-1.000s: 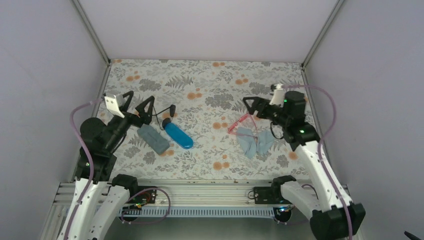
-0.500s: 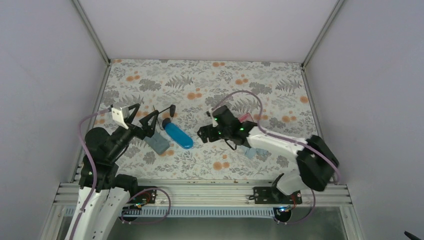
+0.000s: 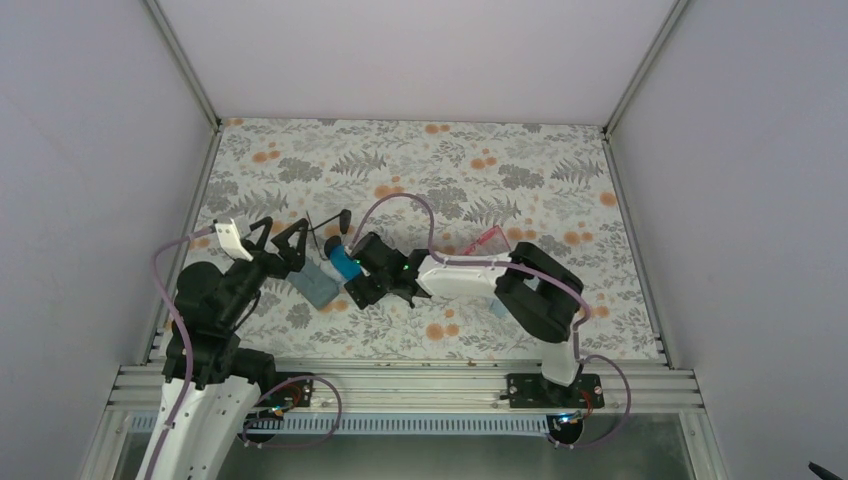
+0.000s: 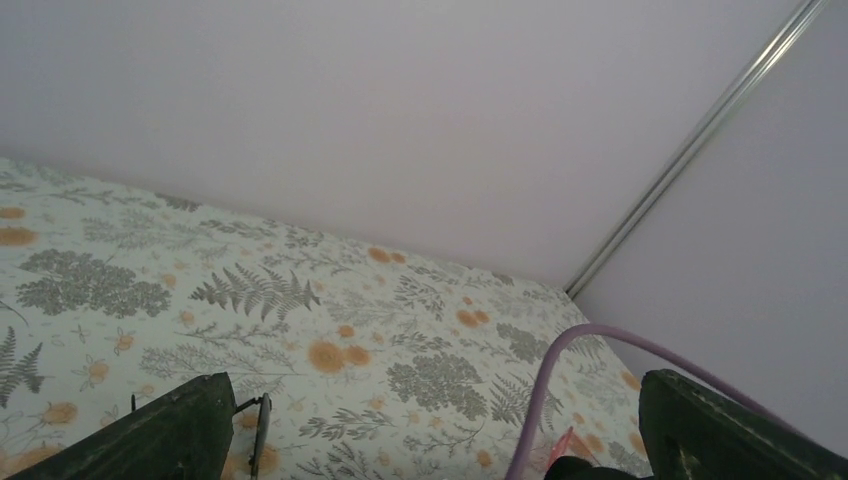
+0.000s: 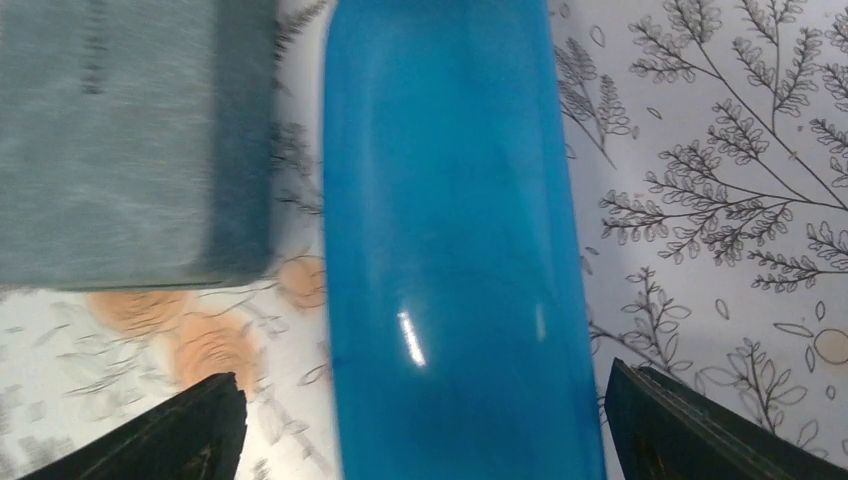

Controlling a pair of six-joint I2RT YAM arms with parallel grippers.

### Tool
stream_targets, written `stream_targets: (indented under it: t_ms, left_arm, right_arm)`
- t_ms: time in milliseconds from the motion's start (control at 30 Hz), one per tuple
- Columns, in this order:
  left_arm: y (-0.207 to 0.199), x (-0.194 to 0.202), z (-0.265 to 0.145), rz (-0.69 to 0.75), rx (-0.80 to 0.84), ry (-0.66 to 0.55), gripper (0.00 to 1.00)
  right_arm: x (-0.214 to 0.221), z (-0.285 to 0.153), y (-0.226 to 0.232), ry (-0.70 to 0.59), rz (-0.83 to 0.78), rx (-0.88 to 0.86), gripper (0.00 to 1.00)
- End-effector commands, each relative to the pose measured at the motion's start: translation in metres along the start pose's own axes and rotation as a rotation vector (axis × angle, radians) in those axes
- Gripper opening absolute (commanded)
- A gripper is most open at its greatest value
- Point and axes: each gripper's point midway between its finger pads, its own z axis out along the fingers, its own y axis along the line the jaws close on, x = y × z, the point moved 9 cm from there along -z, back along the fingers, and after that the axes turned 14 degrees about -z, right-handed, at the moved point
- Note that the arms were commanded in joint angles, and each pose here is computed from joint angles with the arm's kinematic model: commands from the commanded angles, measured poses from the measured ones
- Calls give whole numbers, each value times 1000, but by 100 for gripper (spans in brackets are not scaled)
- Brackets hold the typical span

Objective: Organize the sunglasses
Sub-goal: Pick up the sunglasses case from the center of the board.

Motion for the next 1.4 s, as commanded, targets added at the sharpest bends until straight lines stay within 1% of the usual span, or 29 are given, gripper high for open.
stream_targets:
  t_ms: [0,133,300,400,500,600,767,833,867,933,1067,1133,1200,1267,1367]
  left_arm:
    - [3,-1,2,-18,-31,-9,100]
    - [5,0,5,-16,-57,18,100]
    - [11,5,10,-30,-78,47,100]
    - [14,7,12,-41,-87,57,100]
    - [16,10,15,-58,-98,71,100]
    - [19,14,19,-86,-100,104,100]
    - [22,23,32,-156,-61,192,100]
    - [21,28,41,-189,-12,237,100]
    - [21,31,45,-211,18,265,100]
    - [19,36,55,-246,95,318,100]
    - [13,43,72,-367,228,440,100]
    - [7,42,77,-409,318,476,99]
    - [0,39,78,-437,407,480,98]
    - [-10,33,74,-427,518,459,97]
    - [-20,30,68,-417,629,457,97]
  right_arm:
    - [0,19,-6,32,-52,89,92]
    - [5,29,-4,58,-69,77,82]
    - [7,28,0,32,-52,33,66]
    - [9,28,-2,31,-25,48,59]
    - [7,20,-4,-5,-3,50,56]
    - [5,6,-8,-69,32,3,56]
    - [-7,-37,-36,-256,171,-180,55]
    - [-10,-56,-50,-340,225,-278,55]
    - [-16,-73,-58,-404,245,-323,55]
    - [-21,-98,-67,-486,272,-415,55]
    - [-27,-136,-79,-609,322,-539,55]
    - [-36,-157,-77,-675,328,-621,55]
    - [-44,-174,-74,-727,324,-676,55]
    - [-50,-185,-73,-750,326,-708,55]
    - [-54,-194,-72,-767,331,-728,56]
